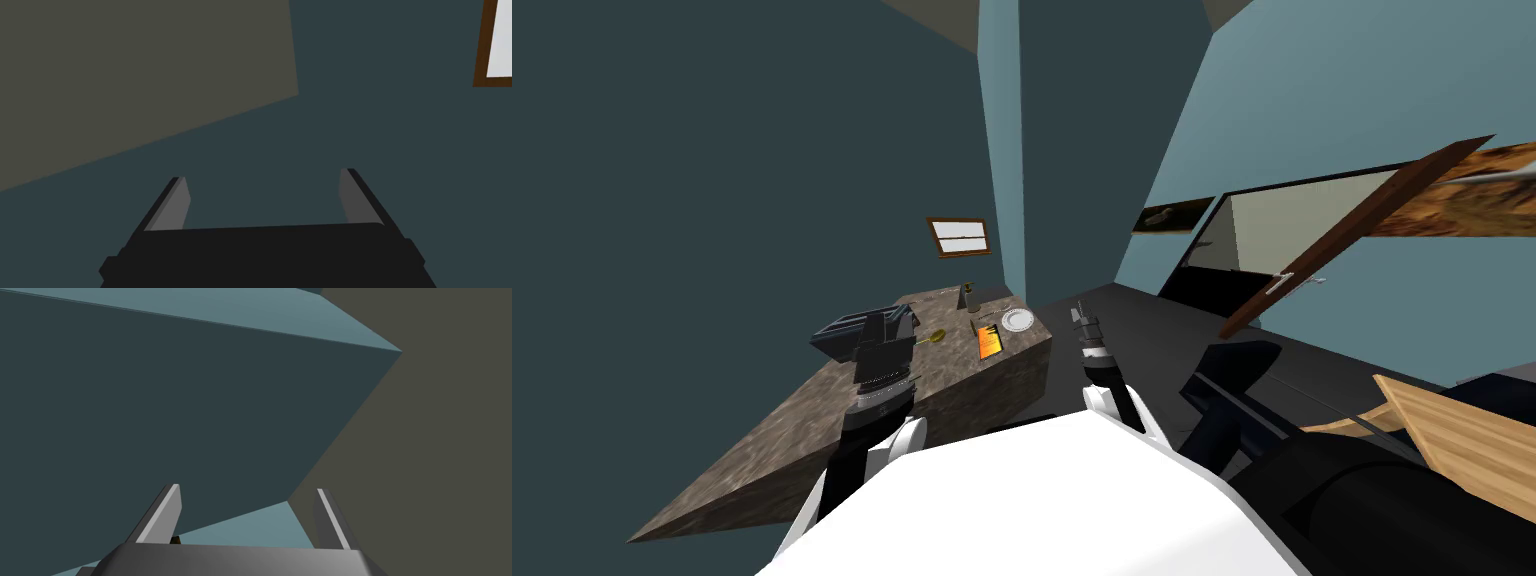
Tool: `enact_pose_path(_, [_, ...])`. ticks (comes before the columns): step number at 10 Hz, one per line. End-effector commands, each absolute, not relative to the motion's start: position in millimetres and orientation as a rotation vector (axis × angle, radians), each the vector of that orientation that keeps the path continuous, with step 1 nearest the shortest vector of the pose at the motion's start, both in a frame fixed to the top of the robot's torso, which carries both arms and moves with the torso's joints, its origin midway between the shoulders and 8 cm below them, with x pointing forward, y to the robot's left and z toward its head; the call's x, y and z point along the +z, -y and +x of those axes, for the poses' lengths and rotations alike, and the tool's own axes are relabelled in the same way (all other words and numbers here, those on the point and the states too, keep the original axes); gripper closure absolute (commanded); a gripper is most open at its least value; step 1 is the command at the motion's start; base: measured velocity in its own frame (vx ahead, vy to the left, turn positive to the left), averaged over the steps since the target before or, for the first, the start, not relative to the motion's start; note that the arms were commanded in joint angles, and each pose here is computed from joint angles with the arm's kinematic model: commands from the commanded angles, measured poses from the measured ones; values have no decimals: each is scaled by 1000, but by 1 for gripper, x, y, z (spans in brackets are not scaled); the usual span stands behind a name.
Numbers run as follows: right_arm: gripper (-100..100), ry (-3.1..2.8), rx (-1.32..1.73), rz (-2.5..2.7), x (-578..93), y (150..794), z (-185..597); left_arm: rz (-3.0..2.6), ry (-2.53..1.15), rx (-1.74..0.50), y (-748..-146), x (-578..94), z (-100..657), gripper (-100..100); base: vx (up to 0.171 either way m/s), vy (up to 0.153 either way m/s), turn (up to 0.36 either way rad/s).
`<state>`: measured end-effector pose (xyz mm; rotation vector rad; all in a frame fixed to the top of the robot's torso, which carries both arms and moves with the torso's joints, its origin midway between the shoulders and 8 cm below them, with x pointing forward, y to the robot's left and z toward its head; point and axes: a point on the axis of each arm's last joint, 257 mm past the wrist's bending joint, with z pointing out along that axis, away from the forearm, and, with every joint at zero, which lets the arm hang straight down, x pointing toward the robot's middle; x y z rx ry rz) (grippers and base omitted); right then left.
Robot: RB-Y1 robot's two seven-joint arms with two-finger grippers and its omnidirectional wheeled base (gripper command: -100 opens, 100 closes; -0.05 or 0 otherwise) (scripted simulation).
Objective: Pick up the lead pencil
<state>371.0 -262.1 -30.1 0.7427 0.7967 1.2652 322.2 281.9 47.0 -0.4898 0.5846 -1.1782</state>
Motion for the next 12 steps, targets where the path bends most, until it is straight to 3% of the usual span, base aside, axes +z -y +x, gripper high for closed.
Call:
enact_pose_path(1, [0,-797,1265,743,-30,262,371,-462,-627,-1161,-279,39,328,-100,1,-6,-46])
enact_pose_path(12, [0,-797,1265,743,-30,262,371,-292,-898,-927,-287,-47,377,-100,3,-13,-78])
